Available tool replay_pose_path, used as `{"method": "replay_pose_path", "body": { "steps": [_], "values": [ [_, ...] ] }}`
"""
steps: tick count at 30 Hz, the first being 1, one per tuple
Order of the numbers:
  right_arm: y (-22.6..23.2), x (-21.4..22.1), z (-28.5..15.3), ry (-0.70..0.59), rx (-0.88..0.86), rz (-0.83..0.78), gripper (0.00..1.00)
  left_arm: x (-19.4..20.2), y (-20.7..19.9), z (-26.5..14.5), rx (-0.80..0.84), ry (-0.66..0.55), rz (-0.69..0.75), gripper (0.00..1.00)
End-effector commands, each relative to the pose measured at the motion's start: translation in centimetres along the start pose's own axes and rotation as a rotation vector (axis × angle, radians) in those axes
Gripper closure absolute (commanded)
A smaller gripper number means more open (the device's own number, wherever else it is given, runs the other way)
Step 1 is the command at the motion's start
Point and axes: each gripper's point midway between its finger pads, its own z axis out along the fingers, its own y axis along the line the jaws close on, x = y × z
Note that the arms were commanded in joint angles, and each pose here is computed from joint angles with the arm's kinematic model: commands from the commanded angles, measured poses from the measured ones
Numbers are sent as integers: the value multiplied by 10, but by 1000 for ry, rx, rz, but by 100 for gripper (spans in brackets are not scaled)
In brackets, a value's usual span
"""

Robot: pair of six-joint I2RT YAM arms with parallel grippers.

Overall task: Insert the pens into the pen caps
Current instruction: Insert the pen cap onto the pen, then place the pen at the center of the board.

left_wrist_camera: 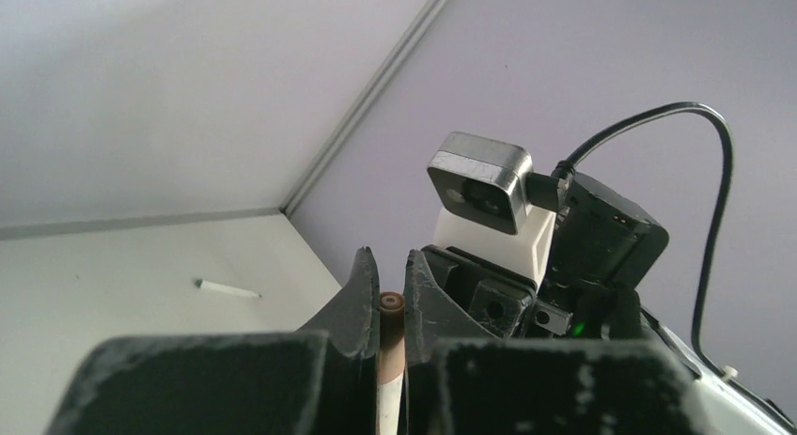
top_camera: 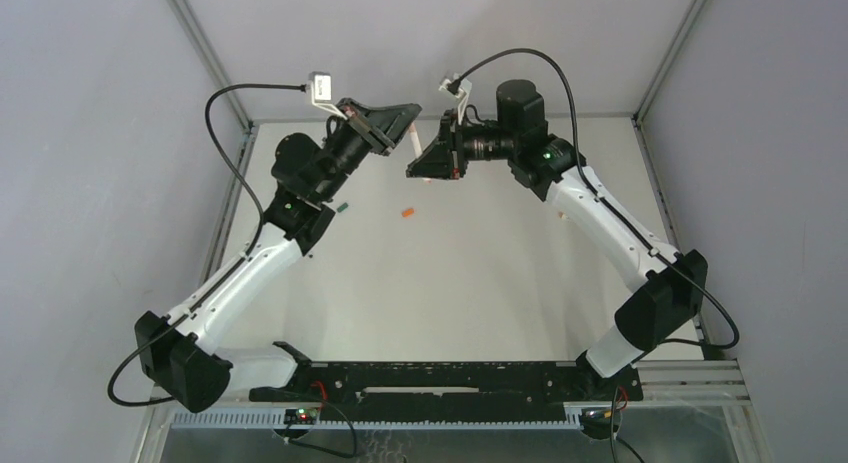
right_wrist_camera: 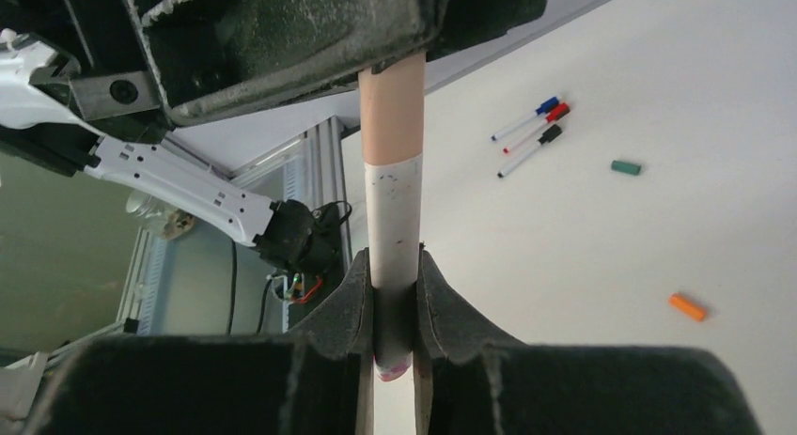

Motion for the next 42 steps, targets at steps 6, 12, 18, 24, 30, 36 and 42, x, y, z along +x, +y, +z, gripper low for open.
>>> {"method": "replay_pose_path", "body": {
  "steps": [6, 12, 18, 24, 30, 36, 42],
  "values": [
    [20, -91, -43, -380, 73, -280, 100, 126, -20, -66, 101, 571, -295, 88],
    [12, -65, -44, -335, 86, -232, 100, 112, -17, -63, 81, 513, -299, 65],
    [8, -36, -47, -302, 91, -176, 100, 103, -11, -72, 61, 471, -274, 40],
    [18, -14, -53, -269, 34, -169, 100, 101, -11, -85, 135, 446, -158, 33],
    [33, 4, -56, -233, -55, -173, 100, 69, -34, -84, 311, 240, -5, 24],
    [41, 18, -58, -205, -95, -166, 100, 41, -40, -71, 341, 96, 49, 14],
    [45, 30, -58, -189, -115, -164, 100, 29, -58, -60, 458, 61, 17, 18]
  ]
}}
